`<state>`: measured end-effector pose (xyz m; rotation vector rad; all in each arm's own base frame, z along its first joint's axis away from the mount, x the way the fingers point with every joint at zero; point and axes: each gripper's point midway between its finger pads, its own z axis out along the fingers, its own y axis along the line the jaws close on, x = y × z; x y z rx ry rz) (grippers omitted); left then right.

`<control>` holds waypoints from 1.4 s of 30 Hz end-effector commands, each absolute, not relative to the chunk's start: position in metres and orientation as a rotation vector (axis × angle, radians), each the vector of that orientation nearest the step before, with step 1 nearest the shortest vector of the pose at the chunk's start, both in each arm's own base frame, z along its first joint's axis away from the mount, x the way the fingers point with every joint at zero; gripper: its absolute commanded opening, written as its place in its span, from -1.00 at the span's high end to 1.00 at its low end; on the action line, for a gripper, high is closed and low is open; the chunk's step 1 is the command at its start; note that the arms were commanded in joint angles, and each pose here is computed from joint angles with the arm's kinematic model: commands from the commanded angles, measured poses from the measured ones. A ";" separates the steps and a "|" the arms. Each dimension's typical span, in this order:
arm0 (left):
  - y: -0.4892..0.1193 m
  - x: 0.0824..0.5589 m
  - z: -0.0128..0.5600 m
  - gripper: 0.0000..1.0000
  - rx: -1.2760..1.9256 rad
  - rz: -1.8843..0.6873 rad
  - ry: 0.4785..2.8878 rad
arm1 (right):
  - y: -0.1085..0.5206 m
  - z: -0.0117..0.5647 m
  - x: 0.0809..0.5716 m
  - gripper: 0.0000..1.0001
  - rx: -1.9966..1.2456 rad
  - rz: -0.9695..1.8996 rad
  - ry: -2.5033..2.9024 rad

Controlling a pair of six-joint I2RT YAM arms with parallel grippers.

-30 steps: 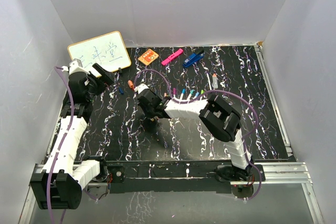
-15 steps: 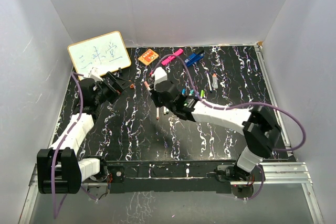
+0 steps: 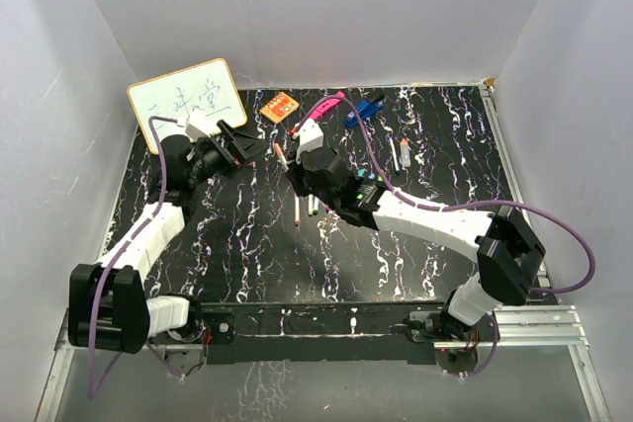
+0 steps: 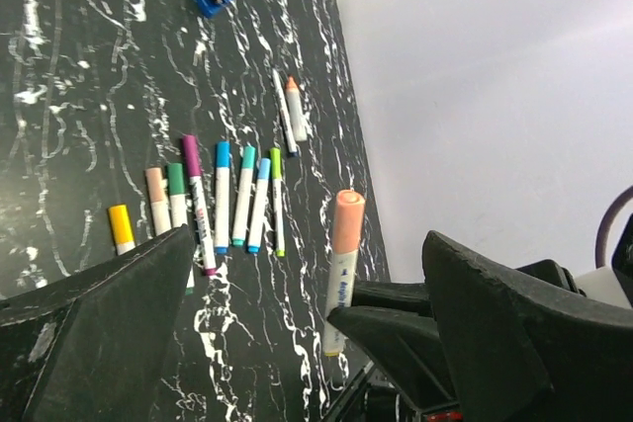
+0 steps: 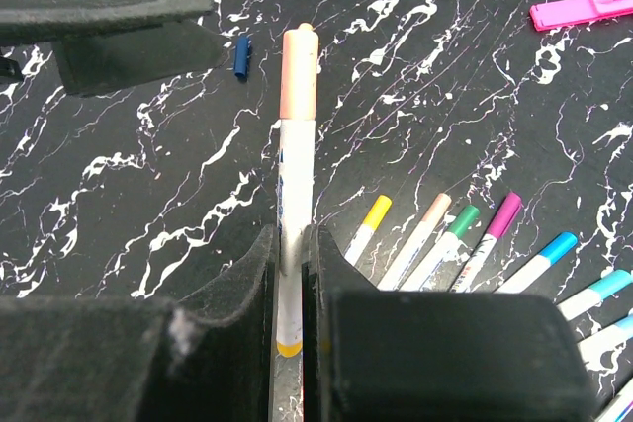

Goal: Open the pen caps

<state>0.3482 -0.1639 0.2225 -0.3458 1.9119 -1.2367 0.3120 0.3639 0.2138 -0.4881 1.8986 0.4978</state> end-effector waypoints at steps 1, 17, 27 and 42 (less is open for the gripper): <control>-0.189 0.350 0.245 -0.97 -0.217 -1.266 1.881 | 0.360 0.240 0.316 1.00 -0.447 0.516 1.838; -0.223 0.353 0.229 -0.81 -0.169 -1.284 1.920 | 0.361 0.239 0.309 1.00 -0.506 0.550 1.837; -0.228 0.356 0.231 -0.42 -0.167 -1.301 1.908 | 0.364 0.231 0.305 1.00 -0.539 0.565 1.856; -0.233 0.353 0.232 0.10 -0.155 -1.321 1.900 | 0.365 0.226 0.304 1.00 -0.552 0.564 1.866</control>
